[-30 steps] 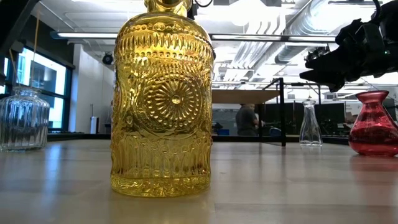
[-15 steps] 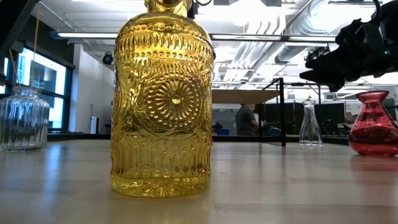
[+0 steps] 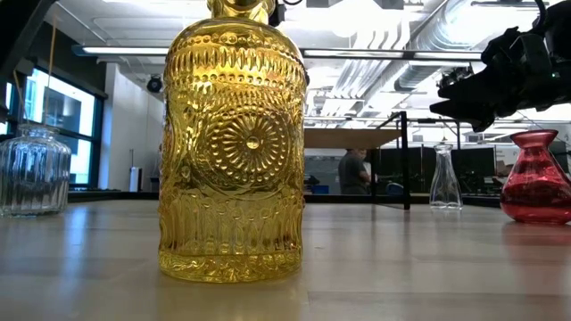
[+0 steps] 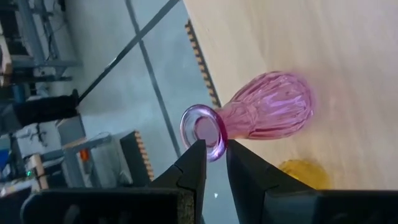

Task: Sort vases onto shelf
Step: Put the top purple vase on the shelf, then put the right red vase on the shelf

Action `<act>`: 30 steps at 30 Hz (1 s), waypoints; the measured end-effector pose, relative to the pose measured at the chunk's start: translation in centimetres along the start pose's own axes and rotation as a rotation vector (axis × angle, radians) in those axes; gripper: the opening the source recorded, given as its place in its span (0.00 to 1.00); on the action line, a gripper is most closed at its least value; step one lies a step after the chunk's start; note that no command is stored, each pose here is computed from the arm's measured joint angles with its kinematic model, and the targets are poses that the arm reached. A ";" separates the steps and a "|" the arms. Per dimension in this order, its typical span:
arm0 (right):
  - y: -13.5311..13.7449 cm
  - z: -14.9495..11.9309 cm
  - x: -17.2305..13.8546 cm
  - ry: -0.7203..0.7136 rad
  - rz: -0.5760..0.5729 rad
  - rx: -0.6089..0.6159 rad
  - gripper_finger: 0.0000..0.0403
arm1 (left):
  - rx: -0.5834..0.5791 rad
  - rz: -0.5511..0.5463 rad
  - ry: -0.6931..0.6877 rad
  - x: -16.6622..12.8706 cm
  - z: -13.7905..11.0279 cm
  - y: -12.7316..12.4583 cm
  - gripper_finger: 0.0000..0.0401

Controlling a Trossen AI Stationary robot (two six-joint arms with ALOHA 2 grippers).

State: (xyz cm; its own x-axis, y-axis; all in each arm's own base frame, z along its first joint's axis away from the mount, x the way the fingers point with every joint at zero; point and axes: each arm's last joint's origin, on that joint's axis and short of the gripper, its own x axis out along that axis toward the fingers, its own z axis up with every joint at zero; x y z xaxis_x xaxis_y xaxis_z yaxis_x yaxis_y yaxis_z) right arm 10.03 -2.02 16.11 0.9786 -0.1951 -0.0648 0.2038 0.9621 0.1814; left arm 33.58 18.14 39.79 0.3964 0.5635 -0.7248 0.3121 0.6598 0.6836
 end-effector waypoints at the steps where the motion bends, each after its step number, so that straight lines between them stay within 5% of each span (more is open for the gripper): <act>1: 0.0 0.0 0.0 0.000 0.000 0.000 0.52 | -0.001 0.006 0.013 -0.1 0.2 -0.1 0.14; 14: 0.0 0.0 0.0 0.000 0.000 0.000 0.52 | -0.106 -0.005 0.009 -2.7 0.3 -1.0 0.14; 22: 0.0 0.0 0.0 0.000 0.000 0.000 0.52 | -0.436 -0.260 -0.328 -6.9 -0.1 -1.7 0.14; 30: 0.0 0.0 0.0 0.000 0.000 0.000 0.52 | -0.521 -0.378 -0.489 -9.9 -0.1 -2.3 0.14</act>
State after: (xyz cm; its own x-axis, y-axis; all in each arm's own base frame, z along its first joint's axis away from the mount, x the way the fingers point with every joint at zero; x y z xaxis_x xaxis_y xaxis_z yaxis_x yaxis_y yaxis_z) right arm 10.03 -2.03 16.10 0.9786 -0.1953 -0.0650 0.2040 0.9620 0.1814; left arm 28.89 11.12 45.40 0.7146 0.0541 -0.6974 0.1056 0.9772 0.1840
